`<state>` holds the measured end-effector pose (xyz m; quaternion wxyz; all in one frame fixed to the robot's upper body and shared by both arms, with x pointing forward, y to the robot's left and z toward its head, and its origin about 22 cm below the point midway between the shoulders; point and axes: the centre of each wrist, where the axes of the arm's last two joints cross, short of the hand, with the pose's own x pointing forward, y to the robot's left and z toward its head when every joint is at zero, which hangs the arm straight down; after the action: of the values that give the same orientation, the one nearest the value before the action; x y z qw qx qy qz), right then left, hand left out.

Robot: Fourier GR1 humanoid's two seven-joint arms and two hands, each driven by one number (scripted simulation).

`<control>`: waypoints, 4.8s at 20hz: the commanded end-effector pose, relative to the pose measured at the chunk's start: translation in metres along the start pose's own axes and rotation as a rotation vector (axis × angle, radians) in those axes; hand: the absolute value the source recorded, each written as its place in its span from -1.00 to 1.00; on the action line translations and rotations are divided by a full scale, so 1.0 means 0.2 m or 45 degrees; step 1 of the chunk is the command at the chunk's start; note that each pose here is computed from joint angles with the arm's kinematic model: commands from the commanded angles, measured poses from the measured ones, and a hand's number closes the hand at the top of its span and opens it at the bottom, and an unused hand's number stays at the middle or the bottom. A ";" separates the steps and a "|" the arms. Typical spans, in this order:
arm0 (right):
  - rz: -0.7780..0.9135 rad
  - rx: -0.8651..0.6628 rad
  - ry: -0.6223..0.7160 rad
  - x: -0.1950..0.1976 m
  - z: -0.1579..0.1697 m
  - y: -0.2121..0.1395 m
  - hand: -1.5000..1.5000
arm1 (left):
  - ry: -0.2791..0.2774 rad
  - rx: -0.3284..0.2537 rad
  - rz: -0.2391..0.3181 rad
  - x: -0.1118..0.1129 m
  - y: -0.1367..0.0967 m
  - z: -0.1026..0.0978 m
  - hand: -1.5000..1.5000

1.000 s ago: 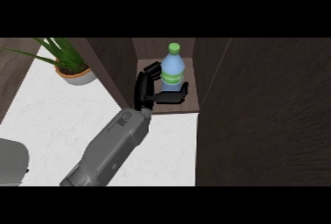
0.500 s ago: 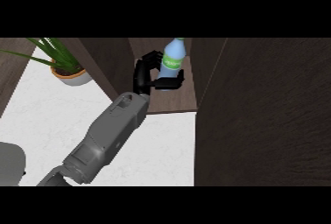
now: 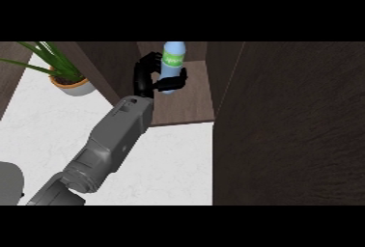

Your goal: Pick up the bottled water, place it into the cabinet and close the cabinet

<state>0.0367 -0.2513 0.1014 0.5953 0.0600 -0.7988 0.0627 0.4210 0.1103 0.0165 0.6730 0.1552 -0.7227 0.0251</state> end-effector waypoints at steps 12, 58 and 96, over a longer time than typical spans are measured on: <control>-0.112 0.032 -0.028 0.06 0.00 0.03 -1.00 | -0.154 0.131 -0.249 0.07 0.01 -0.07 -1.00; -0.042 0.055 0.051 0.15 -0.02 0.10 -1.00 | -0.353 -0.661 0.763 0.11 -0.05 0.67 -1.00; -0.217 1.026 0.033 0.23 -0.10 0.35 1.00 | -0.249 -0.434 0.815 0.00 1.18 0.98 -1.00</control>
<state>0.0407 -0.2008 0.1173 0.5807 0.3116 -0.6945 0.2889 0.1738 0.2739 0.0329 0.5762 -0.1904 -0.7883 0.1012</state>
